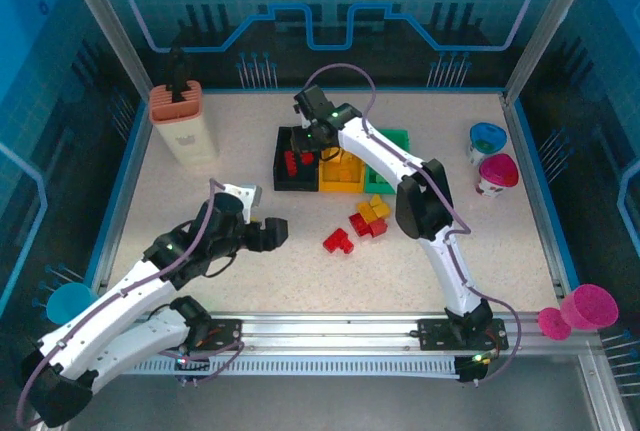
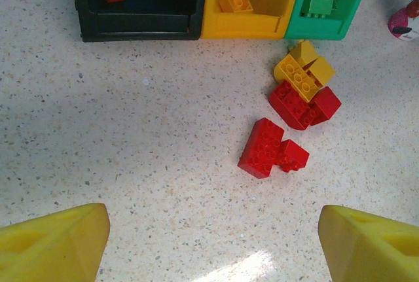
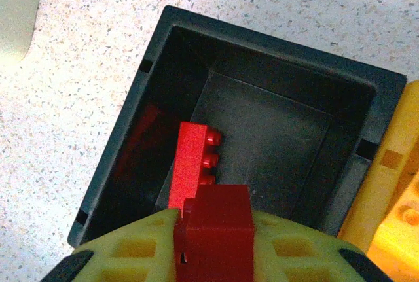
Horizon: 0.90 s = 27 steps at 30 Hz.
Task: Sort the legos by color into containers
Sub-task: Place the lego in the container, then pick up the lego from the center of the table.
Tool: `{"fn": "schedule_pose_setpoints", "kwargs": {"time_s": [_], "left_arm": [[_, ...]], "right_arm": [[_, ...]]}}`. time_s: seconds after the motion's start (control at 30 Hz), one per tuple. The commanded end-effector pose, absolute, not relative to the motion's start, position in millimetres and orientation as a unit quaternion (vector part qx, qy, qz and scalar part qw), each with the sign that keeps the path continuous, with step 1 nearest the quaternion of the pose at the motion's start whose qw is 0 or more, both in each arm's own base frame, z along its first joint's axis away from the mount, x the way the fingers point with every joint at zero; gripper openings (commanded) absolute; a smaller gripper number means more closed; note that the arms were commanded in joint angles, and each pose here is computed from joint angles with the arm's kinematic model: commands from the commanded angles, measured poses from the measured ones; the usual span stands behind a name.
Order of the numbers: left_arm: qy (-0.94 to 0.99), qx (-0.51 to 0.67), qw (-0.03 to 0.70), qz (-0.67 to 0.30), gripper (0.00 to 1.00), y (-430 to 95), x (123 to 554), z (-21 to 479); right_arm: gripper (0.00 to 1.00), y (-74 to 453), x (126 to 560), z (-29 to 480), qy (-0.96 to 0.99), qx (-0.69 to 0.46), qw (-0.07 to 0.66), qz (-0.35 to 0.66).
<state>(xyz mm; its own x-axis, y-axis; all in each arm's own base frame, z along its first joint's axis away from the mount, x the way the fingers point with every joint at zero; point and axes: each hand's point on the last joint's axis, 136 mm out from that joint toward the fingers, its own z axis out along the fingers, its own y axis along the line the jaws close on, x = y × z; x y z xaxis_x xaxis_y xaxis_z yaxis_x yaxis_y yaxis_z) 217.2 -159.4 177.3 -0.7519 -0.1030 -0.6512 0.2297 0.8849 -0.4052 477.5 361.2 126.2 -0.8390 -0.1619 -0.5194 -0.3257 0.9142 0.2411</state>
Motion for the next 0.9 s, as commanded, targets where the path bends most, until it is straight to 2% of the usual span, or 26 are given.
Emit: {"fn": "schedule_pose_setpoints", "kwargs": {"time_s": [0.0, 0.03, 0.07, 0.2, 0.57, 0.87], "left_arm": [[0.906, 0.034, 0.349, -0.235, 0.84, -158.9, 214.0, 178.2], [0.906, 0.035, 0.349, -0.236, 0.84, -159.8, 214.0, 179.1], [0.906, 0.038, 0.348, -0.237, 0.84, -160.9, 213.5, 179.4], [0.915, 0.061, 0.333, -0.218, 0.84, -165.9, 211.5, 172.7], [0.925, 0.155, 0.271, -0.218, 0.85, -212.0, 200.3, 145.1], [0.927, 0.248, 0.203, -0.195, 0.85, -257.4, 192.3, 109.5]], "right_arm": [[0.39, 358.4, 482.7, 135.3, 0.945, -0.119, 0.249, 0.176], [0.46, 358.1, 482.3, 139.2, 0.944, -0.120, 0.251, 0.177], [0.48, 357.5, 481.3, 143.5, 0.943, -0.121, 0.252, 0.178], [0.51, 350.3, 472.8, 169.9, 0.938, -0.122, 0.274, 0.174], [0.55, 317.2, 421.4, 217.6, 0.916, -0.123, 0.324, 0.202], [0.57, 277.2, 388.9, 210.7, 0.916, -0.104, 0.332, 0.199]]}}
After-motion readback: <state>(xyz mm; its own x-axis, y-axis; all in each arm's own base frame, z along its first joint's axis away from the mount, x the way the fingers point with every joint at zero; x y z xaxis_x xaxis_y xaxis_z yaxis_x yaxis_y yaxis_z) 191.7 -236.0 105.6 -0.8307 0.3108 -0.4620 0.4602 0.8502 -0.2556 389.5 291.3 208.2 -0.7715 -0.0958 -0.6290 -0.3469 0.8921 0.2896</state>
